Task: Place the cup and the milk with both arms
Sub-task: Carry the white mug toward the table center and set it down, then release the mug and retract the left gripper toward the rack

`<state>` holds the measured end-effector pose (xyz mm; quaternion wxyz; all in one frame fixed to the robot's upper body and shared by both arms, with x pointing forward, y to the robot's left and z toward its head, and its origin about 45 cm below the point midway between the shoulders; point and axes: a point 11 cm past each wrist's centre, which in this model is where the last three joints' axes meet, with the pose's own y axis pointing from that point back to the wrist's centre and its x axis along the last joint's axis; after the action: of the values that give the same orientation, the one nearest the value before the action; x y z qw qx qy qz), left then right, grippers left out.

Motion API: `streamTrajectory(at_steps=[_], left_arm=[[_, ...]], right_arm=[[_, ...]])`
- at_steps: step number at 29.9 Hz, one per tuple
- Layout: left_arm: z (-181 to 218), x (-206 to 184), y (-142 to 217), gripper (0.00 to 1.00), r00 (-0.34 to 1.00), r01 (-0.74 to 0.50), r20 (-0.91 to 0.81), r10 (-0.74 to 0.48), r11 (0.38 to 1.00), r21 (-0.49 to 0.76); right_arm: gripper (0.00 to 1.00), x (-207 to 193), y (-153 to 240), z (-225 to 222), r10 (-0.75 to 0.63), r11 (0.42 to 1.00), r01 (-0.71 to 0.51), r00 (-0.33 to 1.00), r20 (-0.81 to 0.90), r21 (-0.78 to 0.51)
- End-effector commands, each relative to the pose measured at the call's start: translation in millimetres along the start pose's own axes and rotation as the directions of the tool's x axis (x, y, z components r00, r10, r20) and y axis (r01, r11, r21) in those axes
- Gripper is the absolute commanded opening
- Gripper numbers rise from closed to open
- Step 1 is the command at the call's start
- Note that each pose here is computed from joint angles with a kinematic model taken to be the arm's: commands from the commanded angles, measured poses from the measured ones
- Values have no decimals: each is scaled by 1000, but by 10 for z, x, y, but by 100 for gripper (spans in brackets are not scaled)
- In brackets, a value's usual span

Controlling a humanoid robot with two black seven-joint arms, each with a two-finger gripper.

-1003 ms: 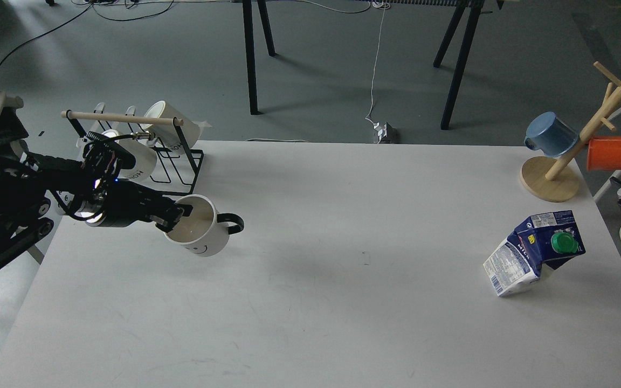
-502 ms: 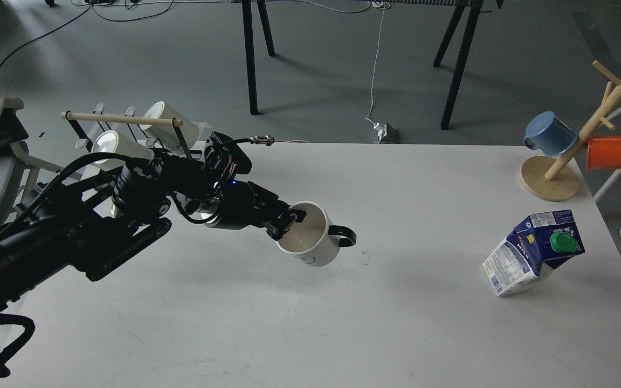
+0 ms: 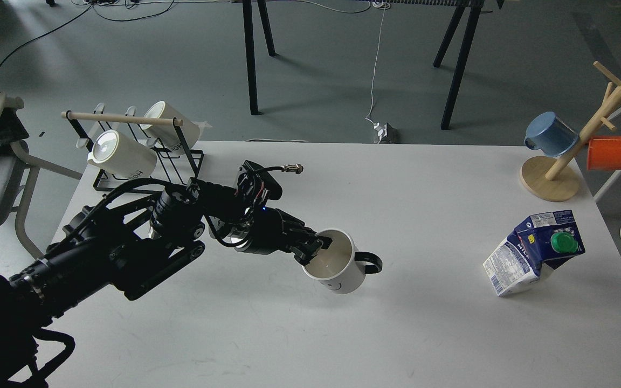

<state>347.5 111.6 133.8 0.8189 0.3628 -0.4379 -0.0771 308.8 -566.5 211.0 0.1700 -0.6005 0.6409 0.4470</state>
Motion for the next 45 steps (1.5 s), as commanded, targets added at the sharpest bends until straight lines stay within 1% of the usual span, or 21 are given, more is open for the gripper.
streamTrajectory(at_steps=[1, 3, 9, 13, 14, 15, 16, 17, 18, 19, 20, 22, 24, 26, 29, 32, 34, 37, 39, 42, 45], left_arm=[[-44, -111, -28, 13, 999, 16, -28, -16, 1000, 9], [-54, -140, -32, 15, 999, 19, -35, -19, 1000, 11], [-76, -182, -34, 26, 999, 25, -47, -24, 1000, 15], [-70, -231, -46, 41, 998, 29, -57, -28, 1000, 12], [-70, -231, -46, 44, 998, 29, -57, -28, 1000, 12], [-71, -227, -44, 48, 998, 27, -58, -26, 1000, 12], [-69, -225, -44, 55, 998, 26, -61, -25, 1000, 10], [-69, -220, -43, 64, 998, 23, -64, -22, 1000, 9], [-69, -203, -34, 77, 997, 14, -73, -13, 1000, 6], [-72, -179, -21, 87, 997, 2, -83, -2, 1000, 3], [-79, -167, 4, 89, 994, -12, -105, 12, 1000, -4], [-72, -86, 48, 93, 981, -66, -183, 59, 997, -35], [-115, 56, 177, 94, 937, -173, -319, 144, 983, -65], [-296, 184, 454, 95, 869, -279, -436, 232, 959, -44], [-539, 353, 861, 95, 738, -427, -577, 350, 904, 2], [-869, 383, 1334, 95, 592, -529, -667, 452, 843, 102], [-1021, 387, 1591, 95, 493, -585, -711, 501, 796, 155], [-1214, 392, 1975, 95, 321, -671, -765, 558, 704, 233], [-1296, 379, 2147, 95, 234, -704, -785, 574, 657, 270], [-1372, 335, 2309, 96, 163, -723, -793, 586, 618, 308], [-1380, 302, 2311, 97, 157, -720, -795, 586, 619, 313]], right_arm=[[96, 1, 1, 0, 0, 1000, 0, 1000, 0, 0], [96, 1, 1, 0, 0, 1000, 0, 1000, 0, 0], [96, 17, 10, 9, 4, 1000, -4, 1000, 1, -2], [96, 34, 18, 19, 8, 1000, -8, 1000, 2, -4], [96, 45, 24, 25, 11, 1000, -11, 1000, 2, -5], [96, 52, 28, 34, 13, 1000, -13, 1000, 3, -7], [96, 58, 31, 37, 14, 1000, -14, 1000, 3, -8], [96, 58, 31, 37, 14, 1000, -14, 1000, 3, -8], [96, 66, 35, 50, 15, 1000, -15, 1000, 5, -11], [96, 58, 31, 54, 12, 1000, -12, 1000, 6, -12], [96, 51, 33, 53, 8, 1000, -8, 1000, 11, -11], [96, 30, 81, -25, 6, 1000, -6, 1000, 10, 3], [95, -37, 165, -170, 0, 1000, 0, 1000, -3, 22], [95, -54, 302, -293, 8, 999, -8, 1000, -10, 36], [95, 54, 504, -229, 35, 999, -36, 999, 26, 14], [95, 320, 705, 79, 89, 996, -85, 990, 112, -40], [95, 517, 863, 336, 141, 988, -128, 977, 163, -88], [96, 728, 1086, 811, 204, 971, -164, 949, 241, -176], [97, 771, 1139, 1131, 215, 962, -151, 933, 288, -230], [97, 764, 1108, 1506, 202, 956, -105, 914, 352, -274], [96, 767, 1062, 1750, 193, 951, -77, 904, 381, -299]])
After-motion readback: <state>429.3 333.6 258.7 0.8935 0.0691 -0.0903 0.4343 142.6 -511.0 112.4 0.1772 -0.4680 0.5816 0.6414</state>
